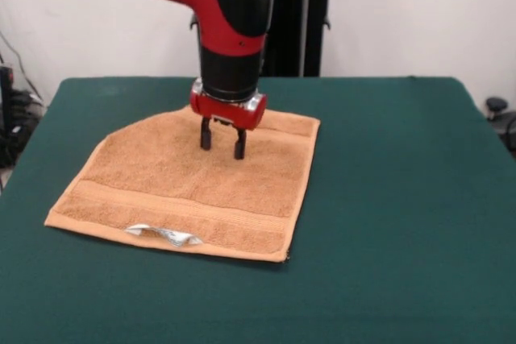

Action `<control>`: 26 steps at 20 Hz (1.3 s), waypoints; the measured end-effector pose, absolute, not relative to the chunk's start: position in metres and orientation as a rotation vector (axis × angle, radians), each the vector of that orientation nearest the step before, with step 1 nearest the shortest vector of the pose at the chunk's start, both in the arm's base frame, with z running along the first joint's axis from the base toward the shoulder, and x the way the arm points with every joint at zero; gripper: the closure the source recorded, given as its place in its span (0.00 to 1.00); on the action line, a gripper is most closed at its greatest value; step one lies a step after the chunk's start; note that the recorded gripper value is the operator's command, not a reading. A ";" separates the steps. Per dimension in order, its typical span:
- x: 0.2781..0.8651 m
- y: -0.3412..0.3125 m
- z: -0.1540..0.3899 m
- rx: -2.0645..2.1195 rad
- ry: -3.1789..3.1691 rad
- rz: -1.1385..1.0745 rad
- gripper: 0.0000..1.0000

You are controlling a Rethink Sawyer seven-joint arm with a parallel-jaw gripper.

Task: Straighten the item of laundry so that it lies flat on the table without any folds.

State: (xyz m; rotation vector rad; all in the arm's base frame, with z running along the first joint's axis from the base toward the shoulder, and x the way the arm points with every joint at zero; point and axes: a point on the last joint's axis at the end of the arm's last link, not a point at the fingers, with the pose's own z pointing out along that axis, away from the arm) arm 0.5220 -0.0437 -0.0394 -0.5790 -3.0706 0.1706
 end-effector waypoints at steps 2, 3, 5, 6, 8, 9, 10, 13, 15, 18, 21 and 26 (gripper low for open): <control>0.523 -0.042 -0.038 -0.569 -3.066 0.191 0.00; 0.523 -0.041 -0.038 -0.563 -3.064 0.202 0.00; 0.527 -0.037 -0.039 -0.550 -3.055 0.245 0.00; 0.528 -0.035 -0.039 -0.548 -3.047 0.261 0.00; 0.531 -0.033 -0.039 -0.549 -3.025 0.290 0.00; 0.532 -0.033 -0.039 -0.552 -3.015 0.297 0.00; 0.534 -0.032 -0.039 -0.557 -3.006 0.300 0.00; 0.539 -0.033 -0.040 -0.576 -2.971 0.304 0.00; 0.543 -0.035 -0.041 -0.596 -2.934 0.294 0.00; 0.550 -0.038 -0.041 -0.620 -2.878 0.271 0.00; 0.555 -0.041 -0.043 -0.631 -2.838 0.254 0.00; 0.564 -0.046 -0.045 -0.638 -2.760 0.218 0.00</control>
